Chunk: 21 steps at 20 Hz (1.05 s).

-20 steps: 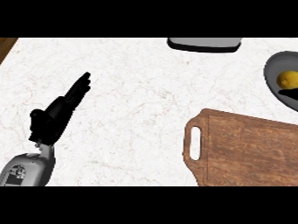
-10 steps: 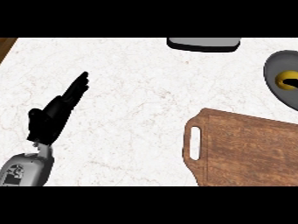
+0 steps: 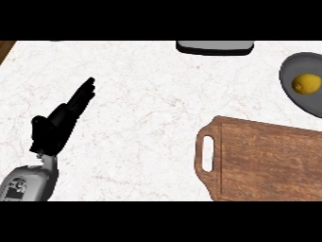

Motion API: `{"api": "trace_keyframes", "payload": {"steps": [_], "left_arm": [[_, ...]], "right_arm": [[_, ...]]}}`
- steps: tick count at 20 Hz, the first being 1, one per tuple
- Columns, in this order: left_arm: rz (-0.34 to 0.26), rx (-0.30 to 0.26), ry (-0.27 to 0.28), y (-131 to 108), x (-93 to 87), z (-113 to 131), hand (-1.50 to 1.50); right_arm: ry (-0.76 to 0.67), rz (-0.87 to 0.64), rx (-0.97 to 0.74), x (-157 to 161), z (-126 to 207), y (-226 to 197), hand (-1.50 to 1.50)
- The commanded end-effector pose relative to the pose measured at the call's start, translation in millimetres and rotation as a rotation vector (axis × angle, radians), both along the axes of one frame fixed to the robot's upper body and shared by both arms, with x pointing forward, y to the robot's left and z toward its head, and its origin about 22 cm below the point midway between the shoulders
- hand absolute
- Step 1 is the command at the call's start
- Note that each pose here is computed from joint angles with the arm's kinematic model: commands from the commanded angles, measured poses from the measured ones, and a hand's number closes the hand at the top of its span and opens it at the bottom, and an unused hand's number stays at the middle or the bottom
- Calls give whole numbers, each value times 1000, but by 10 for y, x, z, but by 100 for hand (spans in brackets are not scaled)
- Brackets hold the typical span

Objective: Pick the lemon from the cutting board and place it in the pan

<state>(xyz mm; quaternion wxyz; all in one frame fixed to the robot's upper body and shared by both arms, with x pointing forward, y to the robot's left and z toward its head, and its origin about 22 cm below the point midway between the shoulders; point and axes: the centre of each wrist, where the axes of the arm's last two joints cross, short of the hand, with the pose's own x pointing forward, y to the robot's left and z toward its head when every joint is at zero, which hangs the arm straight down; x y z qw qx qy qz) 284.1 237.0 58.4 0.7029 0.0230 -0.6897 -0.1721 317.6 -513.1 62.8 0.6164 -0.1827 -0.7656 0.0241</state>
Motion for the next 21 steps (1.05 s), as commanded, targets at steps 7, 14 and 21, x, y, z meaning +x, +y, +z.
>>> {"api": "trace_keyframes", "payload": {"steps": [7,14,21], "left_arm": [[30,6,6,120,25,-88,0],[16,4,4,-71,-14,15,0],[30,8,6,31,-162,-226,0]], "right_arm": [[-76,53,60,-458,-368,-181,-150],[-83,77,67,-812,-495,-353,-150],[-94,45,29,-1057,-693,-366,-150]]}}
